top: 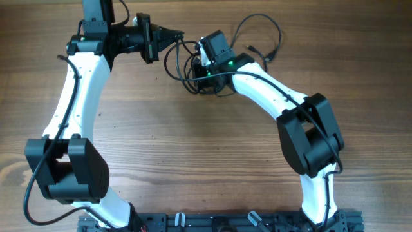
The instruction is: Untangle cables
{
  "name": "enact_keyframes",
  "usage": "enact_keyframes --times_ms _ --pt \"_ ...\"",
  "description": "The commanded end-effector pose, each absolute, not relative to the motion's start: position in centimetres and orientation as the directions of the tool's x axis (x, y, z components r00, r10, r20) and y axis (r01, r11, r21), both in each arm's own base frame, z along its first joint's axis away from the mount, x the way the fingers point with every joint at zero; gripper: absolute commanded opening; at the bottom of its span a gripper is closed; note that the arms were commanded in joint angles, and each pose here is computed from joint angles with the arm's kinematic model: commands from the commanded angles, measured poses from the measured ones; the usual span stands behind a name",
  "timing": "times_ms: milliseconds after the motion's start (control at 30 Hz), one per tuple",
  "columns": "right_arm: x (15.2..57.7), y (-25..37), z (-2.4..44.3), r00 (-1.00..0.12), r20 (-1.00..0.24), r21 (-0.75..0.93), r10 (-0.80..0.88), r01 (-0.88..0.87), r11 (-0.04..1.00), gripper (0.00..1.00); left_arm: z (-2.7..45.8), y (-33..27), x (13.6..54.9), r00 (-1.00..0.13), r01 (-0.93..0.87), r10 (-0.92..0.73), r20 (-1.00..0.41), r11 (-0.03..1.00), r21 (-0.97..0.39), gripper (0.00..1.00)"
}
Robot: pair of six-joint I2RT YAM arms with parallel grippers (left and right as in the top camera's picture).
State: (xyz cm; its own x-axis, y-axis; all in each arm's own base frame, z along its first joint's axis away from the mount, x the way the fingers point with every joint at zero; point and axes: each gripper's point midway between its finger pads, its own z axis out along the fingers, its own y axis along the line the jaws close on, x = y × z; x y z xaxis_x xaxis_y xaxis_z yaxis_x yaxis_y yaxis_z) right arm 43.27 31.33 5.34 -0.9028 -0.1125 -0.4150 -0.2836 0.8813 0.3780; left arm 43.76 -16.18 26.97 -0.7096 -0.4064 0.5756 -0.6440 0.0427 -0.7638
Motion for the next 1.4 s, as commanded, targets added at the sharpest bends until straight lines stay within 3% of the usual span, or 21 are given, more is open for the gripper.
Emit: enact_keyframes --times_ms 0,100,133,200,267,400,467,533,633,700,867,967,1133,1200,1300,1367 --pt "43.5 28.8 2.8 -0.923 -0.382 0.290 -0.034 -0.155 0.945 0.04 27.7 -15.1 44.2 -0.758 -0.560 -0.447 0.475 0.071 -0.826 0.04" --pt "42.3 28.0 4.1 -0.942 -0.327 0.338 -0.080 -0.196 0.920 0.04 26.6 -13.2 44.9 -0.872 -0.296 -0.465 0.154 0.252 -0.921 0.04" --pt "41.9 27.9 5.9 -0.937 -0.327 0.394 -0.120 -0.251 0.884 0.04 25.6 -12.5 45.0 -0.867 -0.289 -0.485 0.114 0.303 -0.908 0.04" --pt "41.2 26.8 11.1 -0.919 -0.362 0.496 -0.155 -0.331 0.803 0.04 20.3 -8.6 44.1 -0.783 -0.454 -0.617 0.077 0.481 -0.750 0.04" --pt "40.9 24.9 17.3 -0.893 -0.436 0.563 -0.116 -0.371 0.738 0.04 16.7 -5.0 42.0 -0.705 -0.609 -0.708 0.036 0.578 -0.543 0.04" --pt "40.7 20.7 26.2 -0.825 -0.564 0.591 0.020 -0.387 0.708 0.04 14.3 -1.4 38.7 -0.652 -0.721 -0.758 -0.014 0.626 -0.295 0.04" --pt "41.4 16.7 27.7 -0.801 -0.584 0.543 0.128 -0.269 0.795 0.04 14.0 -0.2 37.8 -0.642 -0.741 -0.766 -0.040 0.632 -0.226 0.04" --pt "42.0 13.0 26.8 -0.787 -0.583 0.451 0.205 -0.103 0.887 0.04 13.9 0.7 37.6 -0.634 -0.750 -0.770 -0.072 0.635 -0.185 0.04" --pt "41.4 8.8 23.4 -0.802 -0.527 0.295 0.279 0.135 0.946 0.04 13.7 1.3 37.6 -0.626 -0.758 -0.773 -0.099 0.634 -0.156 0.04" --pt "40.8 8.6 21.3 -0.845 -0.462 0.263 0.270 0.160 0.951 0.04 13.7 1.3 37.4 -0.627 -0.759 -0.773 -0.092 0.634 -0.150 0.04" --pt "39.1 15.5 17.4 -0.953 -0.301 0.422 0.047 -0.089 0.902 0.04 13.8 -1.8 37.1 -0.662 -0.732 -0.749 0.020 0.641 -0.233 0.04" --pt "38.3 17.0 17.0 -0.961 -0.276 0.478 -0.020 -0.155 0.865 0.04 14.1 -4.8 37.2 -0.708 -0.687 -0.704 0.062 0.665 -0.291 0.06" --pt "37.0 16.0 16.1 -0.976 -0.217 0.437 -0.032 -0.126 0.891 0.04 15.0 -9.8 39.7 -0.789 -0.554 -0.613 -0.034 0.735 -0.391 0.37" --pt "36.6 15.5 15.8 -0.982 -0.190 0.413 -0.012 -0.091 0.906 0.06 15.6 -11.1 41.1 -0.813 -0.485 -0.575 -0.096 0.758 -0.436 0.44" --pt "36.1 15.0 15.5 -0.986 -0.166 0.391 -0.011 -0.077 0.917 0.18 16.4 -12.6 42.5 -0.830 -0.404 -0.532 -0.166 0.780 -0.478 0.47" --pt "35.8 14.4 15.2 -0.988 -0.154 0.359 -0.009 -0.065 0.931 0.36 16.6 -13.2 42.9 -0.832 -0.383 -0.523 -0.187 0.784 -0.489 0.48"
